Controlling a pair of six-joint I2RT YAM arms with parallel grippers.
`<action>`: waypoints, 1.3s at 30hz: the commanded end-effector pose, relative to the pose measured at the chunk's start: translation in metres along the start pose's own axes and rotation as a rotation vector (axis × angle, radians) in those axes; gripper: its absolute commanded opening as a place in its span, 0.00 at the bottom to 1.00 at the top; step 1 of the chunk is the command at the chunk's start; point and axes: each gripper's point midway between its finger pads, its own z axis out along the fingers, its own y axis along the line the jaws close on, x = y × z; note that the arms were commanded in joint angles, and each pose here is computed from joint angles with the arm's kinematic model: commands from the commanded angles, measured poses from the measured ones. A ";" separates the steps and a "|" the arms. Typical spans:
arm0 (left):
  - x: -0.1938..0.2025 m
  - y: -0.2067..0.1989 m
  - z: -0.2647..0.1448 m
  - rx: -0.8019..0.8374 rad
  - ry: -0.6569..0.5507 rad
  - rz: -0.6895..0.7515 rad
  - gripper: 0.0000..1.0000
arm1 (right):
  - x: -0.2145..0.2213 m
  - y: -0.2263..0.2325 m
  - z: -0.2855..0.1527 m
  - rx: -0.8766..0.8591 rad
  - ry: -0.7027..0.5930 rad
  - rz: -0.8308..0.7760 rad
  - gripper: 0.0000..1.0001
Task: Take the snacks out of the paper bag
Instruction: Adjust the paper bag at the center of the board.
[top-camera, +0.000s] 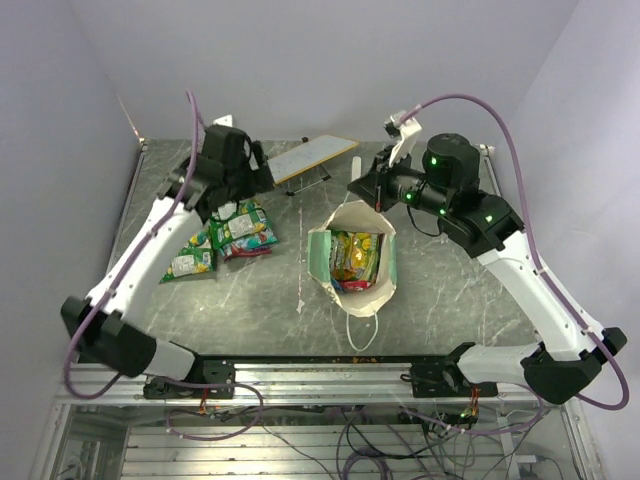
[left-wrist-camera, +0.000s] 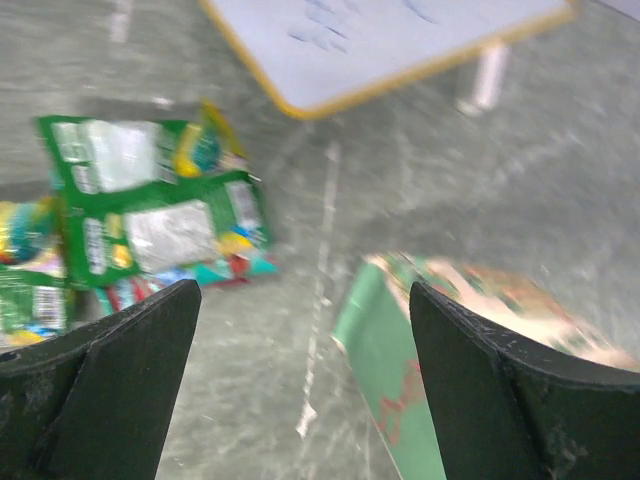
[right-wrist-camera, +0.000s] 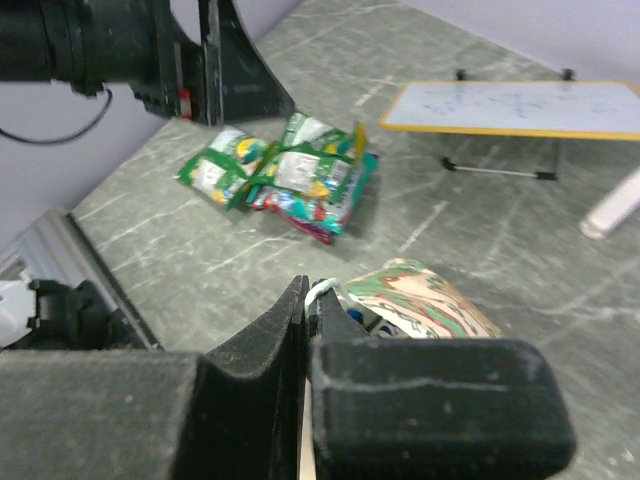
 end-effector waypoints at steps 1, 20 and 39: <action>0.026 -0.052 -0.039 0.240 -0.033 0.031 0.95 | -0.012 0.041 -0.005 -0.237 -0.075 -0.020 0.00; 0.117 -0.071 -0.151 0.546 0.017 0.008 0.87 | -0.025 -0.017 -0.032 0.180 -0.155 -0.047 0.00; 0.082 -0.123 -0.155 0.623 -0.062 0.211 0.90 | -0.063 -0.097 -0.044 0.224 -0.100 -0.397 0.00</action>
